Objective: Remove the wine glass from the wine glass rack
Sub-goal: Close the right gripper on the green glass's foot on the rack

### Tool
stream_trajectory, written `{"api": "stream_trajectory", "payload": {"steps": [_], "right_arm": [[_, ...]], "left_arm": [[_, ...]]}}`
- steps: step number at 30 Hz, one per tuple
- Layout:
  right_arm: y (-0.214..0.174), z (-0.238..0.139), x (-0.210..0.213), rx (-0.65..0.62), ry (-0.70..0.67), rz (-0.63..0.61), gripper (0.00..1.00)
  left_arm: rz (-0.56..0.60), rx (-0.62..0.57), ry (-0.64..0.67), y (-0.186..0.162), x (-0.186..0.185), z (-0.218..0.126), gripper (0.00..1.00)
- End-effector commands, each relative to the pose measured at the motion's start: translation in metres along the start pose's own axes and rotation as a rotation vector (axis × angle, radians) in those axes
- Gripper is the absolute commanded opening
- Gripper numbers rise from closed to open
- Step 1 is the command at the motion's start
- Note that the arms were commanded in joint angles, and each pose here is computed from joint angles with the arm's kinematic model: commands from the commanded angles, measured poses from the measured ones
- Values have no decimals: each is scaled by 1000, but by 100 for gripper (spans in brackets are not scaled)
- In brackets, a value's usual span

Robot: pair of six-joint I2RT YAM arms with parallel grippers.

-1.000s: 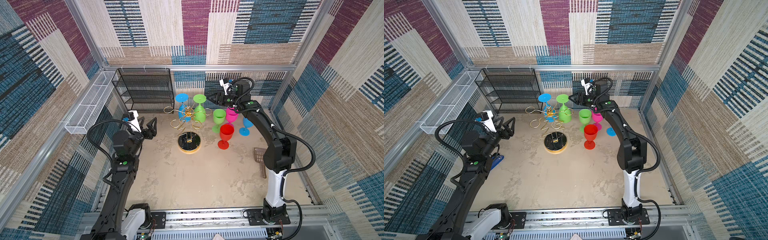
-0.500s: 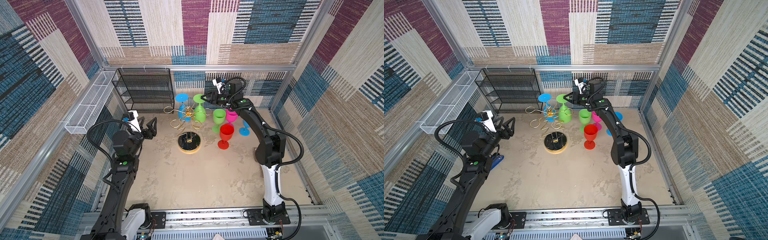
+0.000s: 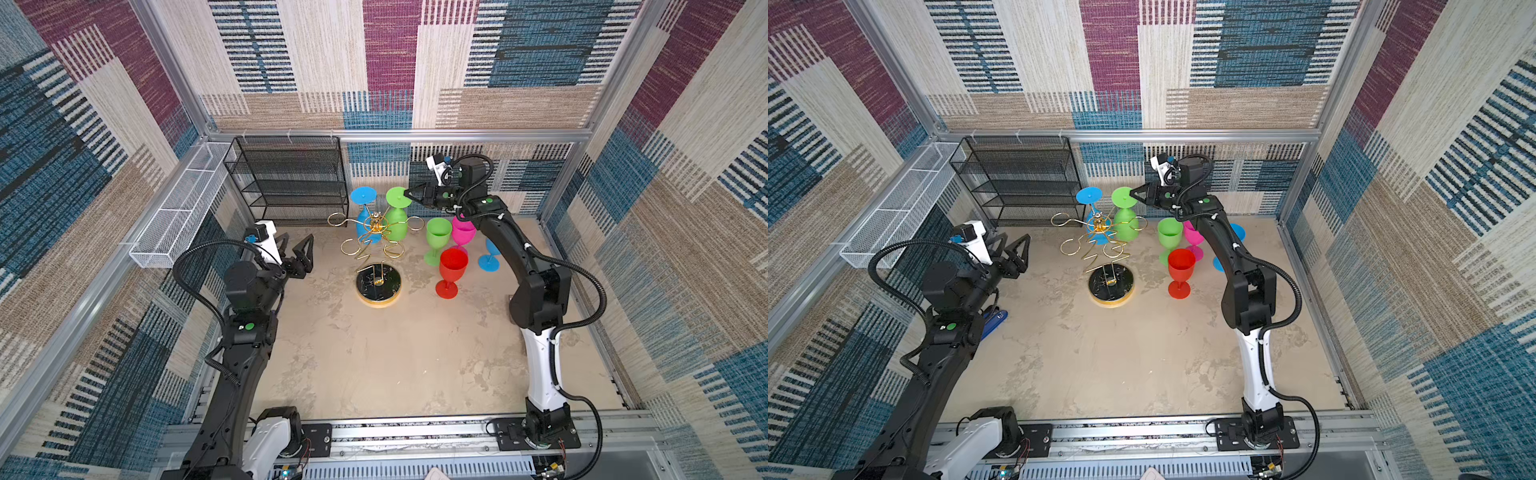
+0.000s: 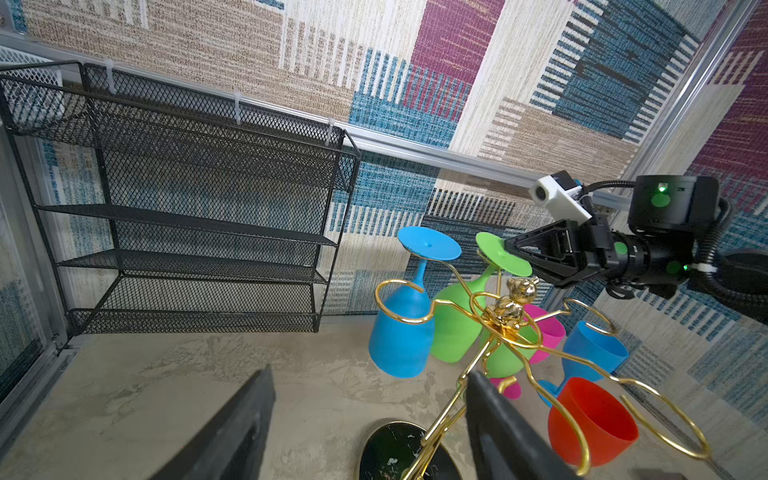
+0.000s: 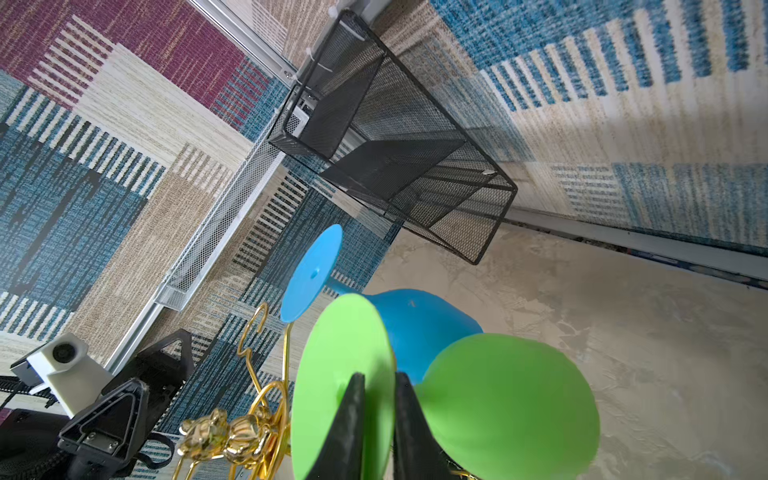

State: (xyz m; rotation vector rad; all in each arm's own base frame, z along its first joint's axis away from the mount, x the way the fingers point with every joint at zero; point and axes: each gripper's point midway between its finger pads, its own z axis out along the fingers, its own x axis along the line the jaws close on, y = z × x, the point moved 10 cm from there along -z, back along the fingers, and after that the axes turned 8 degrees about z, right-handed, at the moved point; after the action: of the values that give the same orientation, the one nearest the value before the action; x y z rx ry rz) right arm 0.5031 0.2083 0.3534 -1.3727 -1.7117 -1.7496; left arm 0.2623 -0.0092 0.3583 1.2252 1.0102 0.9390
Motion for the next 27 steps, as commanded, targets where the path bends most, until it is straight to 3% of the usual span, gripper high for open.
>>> {"api": "stream_trajectory", "payload": {"steps": [1,14,27], "right_arm": [[3,-4,11,-4,23,-8,13],[5,-9,25,3,65,-2,0],[8,-14,37,3,109,27,0]], "left_arm": [[8,-38,-19,6,-2,-1,75],[9,-40,-20,6,-2,-2,75],[9,-42,-22,6,-2,-2,75]]}}
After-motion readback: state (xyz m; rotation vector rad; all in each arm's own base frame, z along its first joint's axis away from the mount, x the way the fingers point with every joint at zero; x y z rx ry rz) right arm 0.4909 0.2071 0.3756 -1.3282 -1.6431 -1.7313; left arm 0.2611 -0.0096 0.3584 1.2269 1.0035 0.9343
